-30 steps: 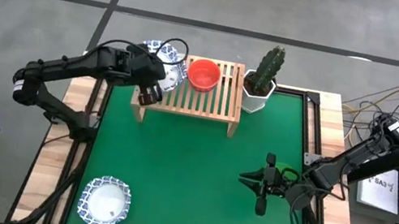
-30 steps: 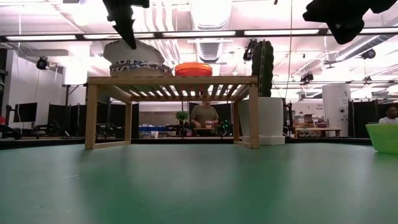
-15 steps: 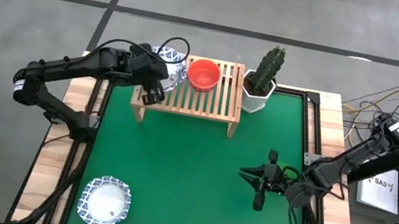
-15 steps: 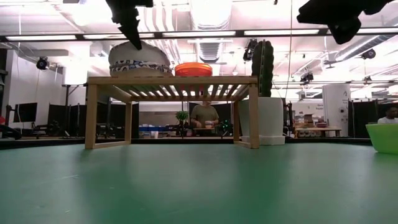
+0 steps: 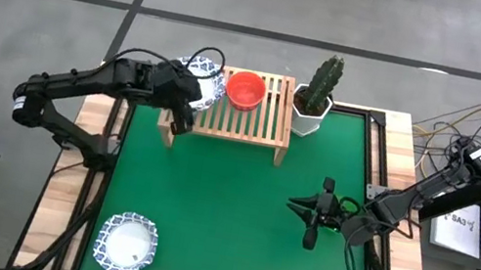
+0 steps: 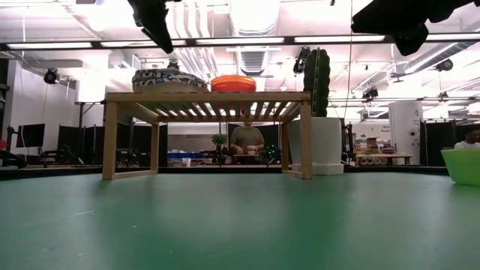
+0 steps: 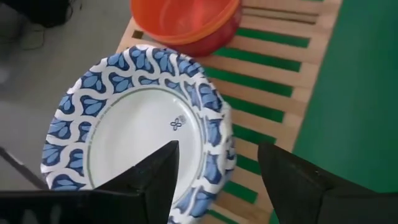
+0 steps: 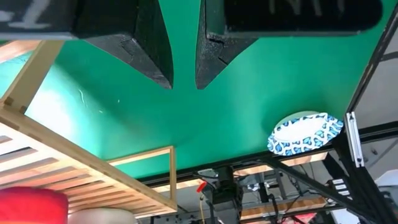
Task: Place and stack bowls onto a shelf
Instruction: Stack the green bowl on top of the orange bowl on the shelf, then stack the blue patterned bowl on top of the blue patterned bowl on the shelf, then return to Home Position
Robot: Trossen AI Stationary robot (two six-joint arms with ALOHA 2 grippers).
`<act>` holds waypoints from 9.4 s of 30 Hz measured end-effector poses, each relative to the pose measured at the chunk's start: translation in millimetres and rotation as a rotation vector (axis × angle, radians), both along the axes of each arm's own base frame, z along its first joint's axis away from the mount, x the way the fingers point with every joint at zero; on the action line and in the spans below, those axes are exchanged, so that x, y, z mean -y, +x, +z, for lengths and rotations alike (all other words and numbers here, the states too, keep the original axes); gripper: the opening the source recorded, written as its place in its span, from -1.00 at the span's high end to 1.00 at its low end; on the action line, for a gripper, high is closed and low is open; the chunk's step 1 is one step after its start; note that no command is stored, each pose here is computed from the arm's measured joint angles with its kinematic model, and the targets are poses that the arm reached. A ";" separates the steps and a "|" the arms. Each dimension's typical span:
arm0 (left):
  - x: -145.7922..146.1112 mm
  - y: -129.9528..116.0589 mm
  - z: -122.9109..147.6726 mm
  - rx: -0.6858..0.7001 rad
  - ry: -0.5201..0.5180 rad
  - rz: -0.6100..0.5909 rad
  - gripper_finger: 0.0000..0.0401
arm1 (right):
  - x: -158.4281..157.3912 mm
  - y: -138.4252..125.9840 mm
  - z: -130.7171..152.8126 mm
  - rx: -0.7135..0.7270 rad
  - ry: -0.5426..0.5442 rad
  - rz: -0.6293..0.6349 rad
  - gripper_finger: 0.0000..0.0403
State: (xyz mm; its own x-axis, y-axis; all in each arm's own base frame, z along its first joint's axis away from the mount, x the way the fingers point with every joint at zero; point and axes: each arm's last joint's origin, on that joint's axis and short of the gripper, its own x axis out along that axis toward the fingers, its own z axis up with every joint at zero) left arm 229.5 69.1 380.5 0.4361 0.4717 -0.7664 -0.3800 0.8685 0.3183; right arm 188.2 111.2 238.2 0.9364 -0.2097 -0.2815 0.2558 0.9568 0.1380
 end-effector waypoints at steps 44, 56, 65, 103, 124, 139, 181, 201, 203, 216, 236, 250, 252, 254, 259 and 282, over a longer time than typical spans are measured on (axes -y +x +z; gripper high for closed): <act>105.8 -44.7 -84.3 0.439 -0.225 -0.260 0.02 | 56.4 -3.4 -25.9 -0.980 0.903 -0.763 0.50; 109.3 -44.3 -83.6 0.457 -0.240 -0.259 0.02 | 53.4 6.3 -44.7 -1.057 0.834 -0.809 0.24; 110.7 -37.0 -82.6 0.504 -0.226 -0.253 0.02 | 49.5 21.0 -72.7 -1.118 0.764 -0.858 0.46; 120.7 -27.8 -99.5 0.654 -0.217 -0.333 0.02 | 65.4 154.1 147.9 -0.381 -0.396 0.054 0.96; 120.7 -27.9 -100.3 0.650 -0.220 -0.330 0.02 | 214.2 214.1 138.8 -0.456 -0.411 -0.112 0.88; 120.6 -28.0 -101.4 0.645 -0.223 -0.328 0.02 | 222.3 217.8 138.1 -0.497 -0.321 -0.160 0.48; 310.9 17.2 -139.1 -0.255 -0.736 0.446 0.06 | 32.1 59.0 35.4 -0.078 -0.191 0.293 0.53; 349.7 16.9 -211.2 -0.396 -0.615 0.514 0.62 | 6.3 50.4 33.4 -0.074 -0.171 0.390 0.53; 349.6 16.6 -205.1 -0.423 -0.593 0.480 0.84 | 2.7 48.8 33.4 -0.073 -0.172 0.405 0.53; 347.3 33.0 -62.9 -0.233 -0.197 -0.220 0.99 | -8.4 43.3 33.3 -0.070 -0.175 0.452 0.53; 70.3 75.9 72.3 0.025 0.089 0.057 1.00 | -9.2 42.6 32.2 -0.078 -0.144 0.445 0.53; -43.9 66.0 37.0 -0.109 -0.125 0.334 1.00 | -9.1 42.5 31.6 -0.080 -0.137 0.443 0.53; -45.0 66.8 32.4 -0.136 -0.102 0.338 0.99 | -9.0 42.5 31.6 -0.080 -0.137 0.443 0.53; -45.9 67.5 28.0 -0.159 -0.084 0.348 0.94 | -9.0 42.5 31.6 -0.080 -0.138 0.443 0.53; -47.0 68.8 18.2 -0.201 -0.077 0.355 0.69 | -9.0 42.5 31.6 -0.080 -0.137 0.442 0.53; 23.1 39.7 66.7 0.050 -0.110 0.086 0.04 | -7.7 40.2 22.3 -0.125 -0.149 0.444 0.53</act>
State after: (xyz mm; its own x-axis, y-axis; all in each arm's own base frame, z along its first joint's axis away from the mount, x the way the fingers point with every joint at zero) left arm 269.2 46.0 447.2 0.4364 0.4237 -0.7937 -0.4676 0.8605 0.2023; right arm 228.4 118.9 260.5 0.9054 0.1560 -0.3949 -0.1759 0.9843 -0.0145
